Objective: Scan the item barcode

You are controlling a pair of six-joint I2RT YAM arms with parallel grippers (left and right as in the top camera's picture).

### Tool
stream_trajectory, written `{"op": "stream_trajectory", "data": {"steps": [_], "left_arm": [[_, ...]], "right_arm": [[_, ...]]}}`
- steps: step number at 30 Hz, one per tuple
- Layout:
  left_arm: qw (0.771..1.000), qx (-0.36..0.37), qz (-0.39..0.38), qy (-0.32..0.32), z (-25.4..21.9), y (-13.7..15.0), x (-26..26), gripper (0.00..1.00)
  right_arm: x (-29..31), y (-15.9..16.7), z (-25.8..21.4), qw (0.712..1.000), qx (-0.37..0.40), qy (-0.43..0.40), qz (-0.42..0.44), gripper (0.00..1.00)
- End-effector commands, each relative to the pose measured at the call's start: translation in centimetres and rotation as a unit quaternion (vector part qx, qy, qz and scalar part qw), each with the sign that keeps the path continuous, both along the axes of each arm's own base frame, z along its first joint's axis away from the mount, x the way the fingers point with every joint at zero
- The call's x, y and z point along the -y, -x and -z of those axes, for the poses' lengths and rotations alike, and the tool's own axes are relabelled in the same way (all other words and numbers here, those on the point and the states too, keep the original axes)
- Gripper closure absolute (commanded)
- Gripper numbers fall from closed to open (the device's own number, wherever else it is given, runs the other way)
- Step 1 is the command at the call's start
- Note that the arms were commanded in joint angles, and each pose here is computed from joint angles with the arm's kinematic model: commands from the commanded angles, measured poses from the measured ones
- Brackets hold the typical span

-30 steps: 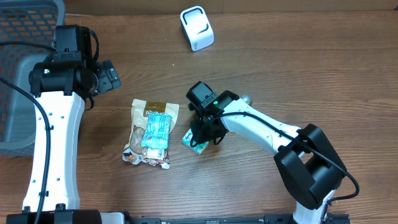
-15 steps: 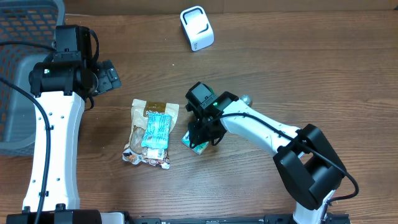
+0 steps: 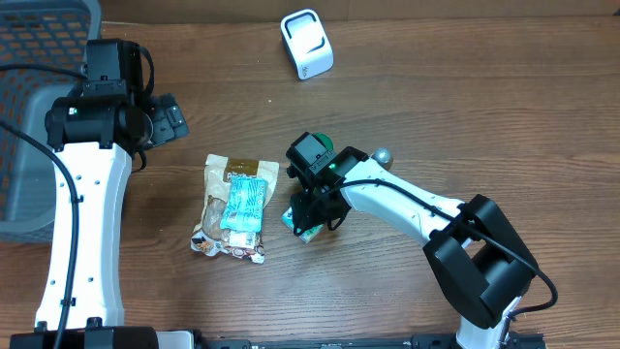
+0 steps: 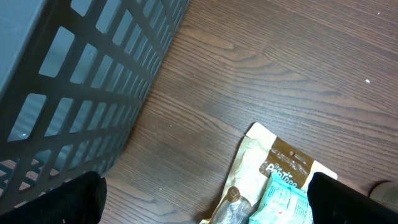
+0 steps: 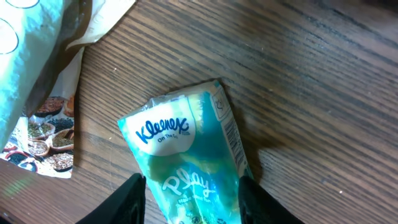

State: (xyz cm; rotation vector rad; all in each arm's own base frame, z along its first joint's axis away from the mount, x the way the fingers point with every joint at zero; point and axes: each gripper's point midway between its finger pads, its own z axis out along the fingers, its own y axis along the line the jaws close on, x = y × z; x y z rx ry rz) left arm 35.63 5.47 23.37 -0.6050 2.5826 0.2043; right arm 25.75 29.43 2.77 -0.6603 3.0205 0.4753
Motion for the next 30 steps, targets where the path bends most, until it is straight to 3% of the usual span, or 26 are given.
{"op": "stream_trajectory", "data": {"steps": [1, 5, 12, 17, 24, 30], "left_arm": [[1.000, 0.005, 0.001, -0.009, -0.5, 0.0, -0.3, 0.00], [1.000, 0.005, 0.001, -0.009, -0.5, 0.0, -0.3, 0.00], [1.000, 0.005, 0.001, -0.009, -0.5, 0.0, -0.3, 0.01], [1.000, 0.005, 0.001, -0.009, -0.5, 0.0, -0.3, 0.00], [1.000, 0.005, 0.001, -0.009, -0.5, 0.0, -0.3, 0.00], [1.000, 0.005, 0.001, -0.009, -0.5, 0.0, -0.3, 0.00]], "right_arm": [[0.0, 0.1, -0.1, 1.000, 0.003, -0.003, 0.000, 0.55], [0.7, -0.6, 0.1, 0.999, 0.013, 0.020, 0.039, 0.43], [1.4, -0.9, 0.3, 0.995, 0.010, 0.041, 0.088, 0.37], [1.2, 0.3, 0.2, 0.990, -0.033, 0.035, 0.134, 0.36], [-1.3, 2.7, -0.9, 0.987, -0.113, -0.033, 0.113, 0.39], [-0.1, 1.1, -0.6, 0.988, -0.087, -0.021, 0.127, 0.41]]}}
